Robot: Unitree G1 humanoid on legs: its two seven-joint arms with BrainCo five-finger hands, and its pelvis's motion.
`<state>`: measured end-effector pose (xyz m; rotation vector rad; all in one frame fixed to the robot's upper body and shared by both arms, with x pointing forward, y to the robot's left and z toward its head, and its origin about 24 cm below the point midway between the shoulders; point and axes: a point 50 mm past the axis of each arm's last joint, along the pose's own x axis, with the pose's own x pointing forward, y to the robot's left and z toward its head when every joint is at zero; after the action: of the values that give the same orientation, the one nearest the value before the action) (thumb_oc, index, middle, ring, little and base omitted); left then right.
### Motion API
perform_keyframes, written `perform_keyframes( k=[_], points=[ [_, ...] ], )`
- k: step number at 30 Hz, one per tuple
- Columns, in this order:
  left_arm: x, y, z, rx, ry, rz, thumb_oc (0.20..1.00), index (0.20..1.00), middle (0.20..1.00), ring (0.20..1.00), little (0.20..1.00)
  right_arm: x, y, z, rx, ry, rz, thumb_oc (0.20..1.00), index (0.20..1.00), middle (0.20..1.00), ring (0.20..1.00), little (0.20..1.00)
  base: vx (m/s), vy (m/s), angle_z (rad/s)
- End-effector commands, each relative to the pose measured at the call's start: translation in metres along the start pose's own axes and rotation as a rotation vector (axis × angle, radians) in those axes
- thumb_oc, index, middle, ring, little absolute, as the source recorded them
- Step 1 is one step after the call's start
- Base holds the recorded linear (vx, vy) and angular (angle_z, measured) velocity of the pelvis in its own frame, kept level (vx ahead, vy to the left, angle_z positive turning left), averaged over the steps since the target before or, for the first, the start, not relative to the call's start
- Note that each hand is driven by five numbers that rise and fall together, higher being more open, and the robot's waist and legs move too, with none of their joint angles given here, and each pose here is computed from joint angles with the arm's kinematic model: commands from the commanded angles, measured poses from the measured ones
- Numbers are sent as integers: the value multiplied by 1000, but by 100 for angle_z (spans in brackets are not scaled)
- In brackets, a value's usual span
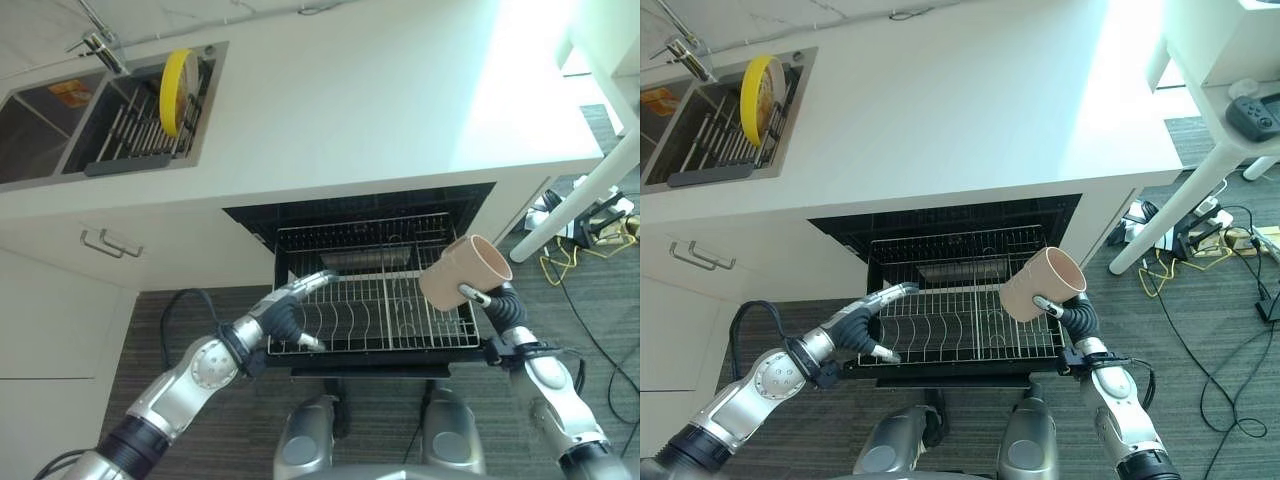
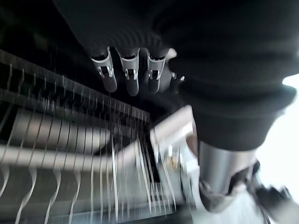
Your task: Place the dishes in the dishwasher.
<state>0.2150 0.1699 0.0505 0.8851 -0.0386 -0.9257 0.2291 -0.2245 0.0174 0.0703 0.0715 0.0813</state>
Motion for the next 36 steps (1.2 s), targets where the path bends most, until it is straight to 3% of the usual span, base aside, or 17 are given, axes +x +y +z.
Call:
perform_keyframes(
  k=[1,7,11,21,36],
  points=[
    [-5,-3,-2,-70,29,-124,1000,1000,1000,1000,1000,2,16,20,-13,-122,99,200,200,200,200,200,105,26,4],
    [-10,-23,-8,-66,135,-392,1000,1000,1000,1000,1000,2,16,3,-76,11,79,200,200,200,200,200,128,-5,7],
    [-8,-20,-9,-15,164,-420,1000,1000,1000,1000,1000,11,18,2,-119,46,83,200,200,200,200,200,34,-49,2],
    [4,30,-9,186,194,-238,1000,1000,1000,1000,1000,51,22,36,-215,-6,89,200,200,200,200,200,-158,-52,11],
    [24,58,-4,308,184,-90,1000,1000,1000,1000,1000,84,32,45,-244,-25,25,200,200,200,200,200,-77,11,1]
  ],
)
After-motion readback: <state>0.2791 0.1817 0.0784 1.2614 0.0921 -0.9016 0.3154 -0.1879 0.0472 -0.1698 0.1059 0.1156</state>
